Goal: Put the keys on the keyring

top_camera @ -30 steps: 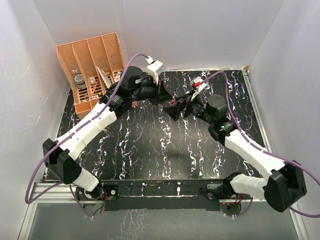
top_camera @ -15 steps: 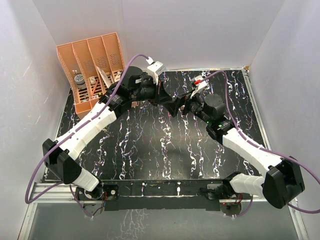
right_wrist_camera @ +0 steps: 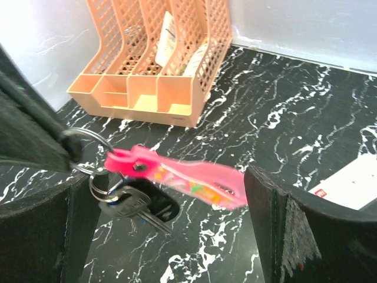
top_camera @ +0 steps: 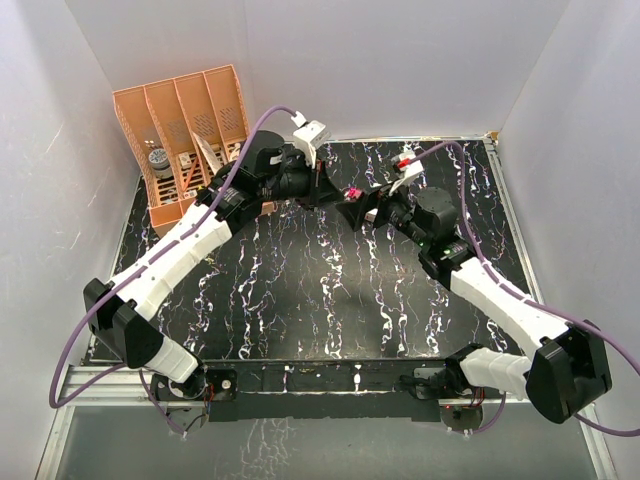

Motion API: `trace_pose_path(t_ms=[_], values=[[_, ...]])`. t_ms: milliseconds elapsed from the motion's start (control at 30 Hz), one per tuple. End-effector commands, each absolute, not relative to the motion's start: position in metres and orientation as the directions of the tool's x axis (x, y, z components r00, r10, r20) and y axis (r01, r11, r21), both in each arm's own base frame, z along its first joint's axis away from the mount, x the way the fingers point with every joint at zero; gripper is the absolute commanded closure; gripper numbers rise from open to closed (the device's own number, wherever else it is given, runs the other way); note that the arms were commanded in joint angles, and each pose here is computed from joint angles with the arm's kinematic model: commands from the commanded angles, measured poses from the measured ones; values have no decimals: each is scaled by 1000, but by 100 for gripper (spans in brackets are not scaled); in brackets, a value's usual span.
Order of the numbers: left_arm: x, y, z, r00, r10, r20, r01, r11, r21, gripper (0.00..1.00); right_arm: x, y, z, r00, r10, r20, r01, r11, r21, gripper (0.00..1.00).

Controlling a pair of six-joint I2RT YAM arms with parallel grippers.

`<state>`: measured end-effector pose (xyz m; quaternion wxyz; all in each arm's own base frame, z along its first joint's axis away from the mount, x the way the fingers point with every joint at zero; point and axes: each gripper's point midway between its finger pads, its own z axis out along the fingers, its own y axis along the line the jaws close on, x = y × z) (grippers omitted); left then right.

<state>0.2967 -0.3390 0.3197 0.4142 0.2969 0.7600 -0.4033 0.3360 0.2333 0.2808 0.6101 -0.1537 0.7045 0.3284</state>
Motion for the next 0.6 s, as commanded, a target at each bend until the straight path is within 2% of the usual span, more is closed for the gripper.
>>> trace_pose_path(t_ms=[0,567], values=[[274,-331,344,-481,122,-868,802,463,-379,100,355,198,301,-114,221,-969,-525,815,248,2],[267,-333,334,-524,164,-836,796,445,-411,100,352,190,309,-94,226,-970,-535,810,241,2]])
